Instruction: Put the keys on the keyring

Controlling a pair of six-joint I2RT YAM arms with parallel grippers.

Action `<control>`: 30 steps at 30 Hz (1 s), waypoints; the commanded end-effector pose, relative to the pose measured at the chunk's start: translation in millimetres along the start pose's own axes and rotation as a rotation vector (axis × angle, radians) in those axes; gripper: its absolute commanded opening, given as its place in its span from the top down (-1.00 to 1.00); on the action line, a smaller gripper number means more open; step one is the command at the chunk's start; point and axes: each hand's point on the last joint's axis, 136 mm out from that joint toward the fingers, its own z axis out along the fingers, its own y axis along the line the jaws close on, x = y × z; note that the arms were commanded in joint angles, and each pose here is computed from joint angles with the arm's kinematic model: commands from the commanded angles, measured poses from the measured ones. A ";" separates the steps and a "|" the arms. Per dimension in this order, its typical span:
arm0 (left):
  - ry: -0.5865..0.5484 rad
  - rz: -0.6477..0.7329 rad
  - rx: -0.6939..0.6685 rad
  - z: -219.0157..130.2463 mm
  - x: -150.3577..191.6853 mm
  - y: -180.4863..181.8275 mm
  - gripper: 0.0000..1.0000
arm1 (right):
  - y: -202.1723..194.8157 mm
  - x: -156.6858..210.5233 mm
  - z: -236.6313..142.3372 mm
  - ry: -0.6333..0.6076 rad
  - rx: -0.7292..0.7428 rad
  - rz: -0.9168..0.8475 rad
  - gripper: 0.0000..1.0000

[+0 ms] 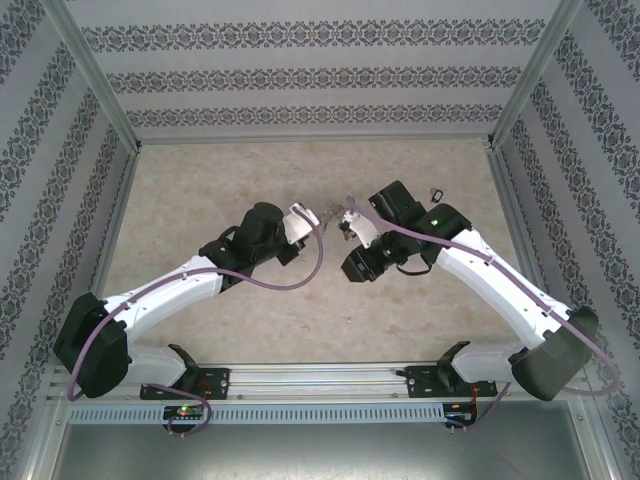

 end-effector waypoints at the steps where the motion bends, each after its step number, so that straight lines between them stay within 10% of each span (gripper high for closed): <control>1: -0.077 -0.015 -0.116 -16.9 -32.4 30.4 1.00 | 7.1 6.7 -1.1 -0.019 -0.033 -0.054 0.37; 11: -0.006 0.081 -0.154 -29.3 -34.9 50.9 1.00 | -96.8 -17.9 -52.4 -0.413 0.409 0.121 -0.02; 18: 0.024 0.078 -0.165 -39.6 -30.1 58.5 1.00 | -224.6 12.9 -116.4 -0.652 0.745 0.681 -0.06; 30: 0.095 0.024 -0.133 -49.7 -7.9 50.8 1.00 | -373.8 -11.9 -96.0 -0.439 0.815 0.863 -0.03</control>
